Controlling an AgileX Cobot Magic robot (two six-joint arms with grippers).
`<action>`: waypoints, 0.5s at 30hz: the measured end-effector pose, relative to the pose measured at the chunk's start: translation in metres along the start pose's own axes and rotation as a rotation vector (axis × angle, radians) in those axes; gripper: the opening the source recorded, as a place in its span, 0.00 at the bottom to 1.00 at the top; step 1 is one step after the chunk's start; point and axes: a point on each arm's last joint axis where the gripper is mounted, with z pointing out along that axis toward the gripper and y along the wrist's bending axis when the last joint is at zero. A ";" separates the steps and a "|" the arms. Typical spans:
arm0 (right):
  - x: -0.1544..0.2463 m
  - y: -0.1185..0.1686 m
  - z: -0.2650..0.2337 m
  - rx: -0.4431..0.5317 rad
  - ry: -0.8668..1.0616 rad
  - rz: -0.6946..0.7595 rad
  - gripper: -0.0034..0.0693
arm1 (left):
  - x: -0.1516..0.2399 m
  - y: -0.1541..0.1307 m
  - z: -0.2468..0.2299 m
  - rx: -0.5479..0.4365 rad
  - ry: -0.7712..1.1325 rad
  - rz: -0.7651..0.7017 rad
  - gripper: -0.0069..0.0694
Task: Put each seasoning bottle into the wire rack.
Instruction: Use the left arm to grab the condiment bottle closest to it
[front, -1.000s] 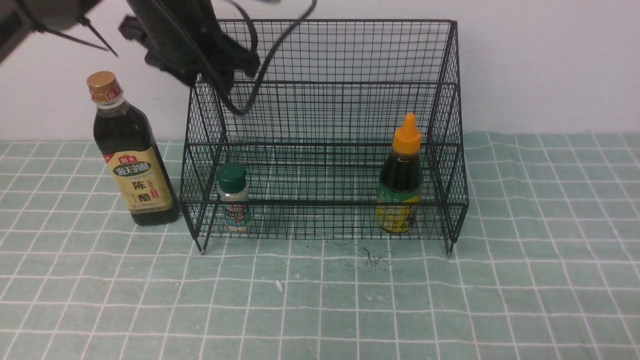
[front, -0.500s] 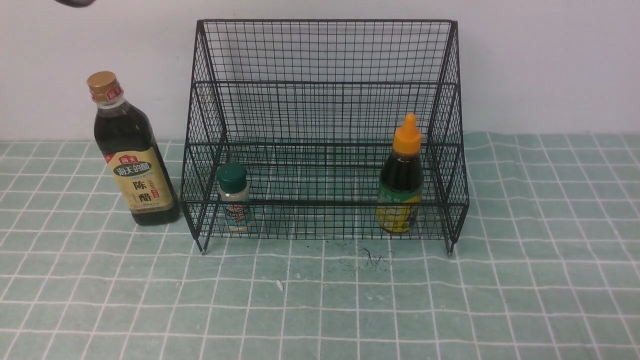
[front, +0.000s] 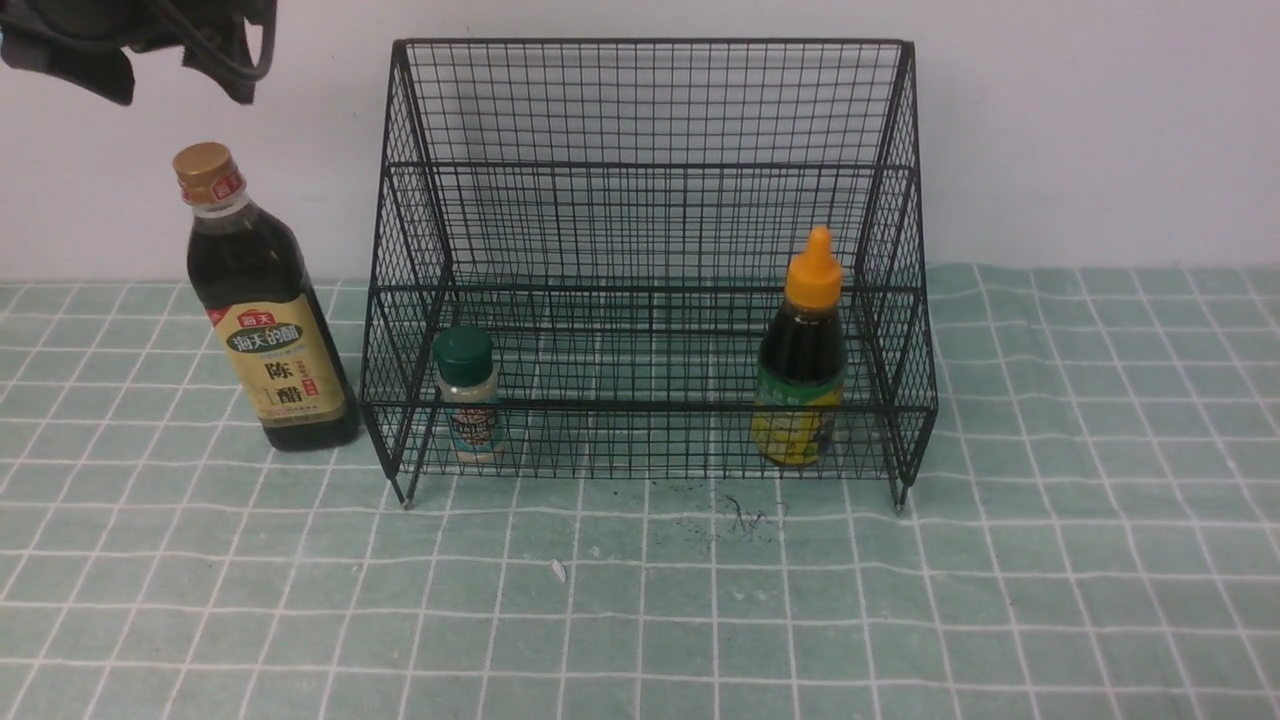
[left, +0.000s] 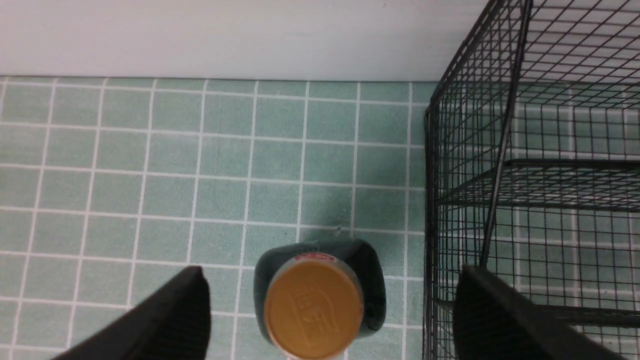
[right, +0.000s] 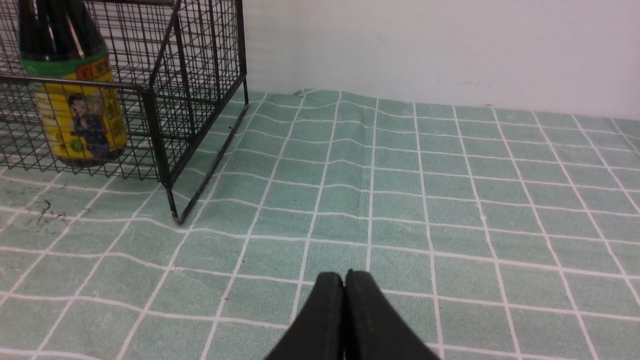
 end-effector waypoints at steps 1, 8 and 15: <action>0.000 0.000 0.000 0.000 0.000 0.000 0.03 | 0.000 0.000 0.003 0.000 0.005 0.000 0.89; 0.000 0.000 0.000 0.000 0.000 0.000 0.03 | 0.002 -0.002 0.044 -0.001 0.089 -0.005 0.84; 0.000 0.000 0.000 0.000 0.000 0.001 0.03 | 0.002 -0.002 0.049 -0.002 0.098 -0.005 0.71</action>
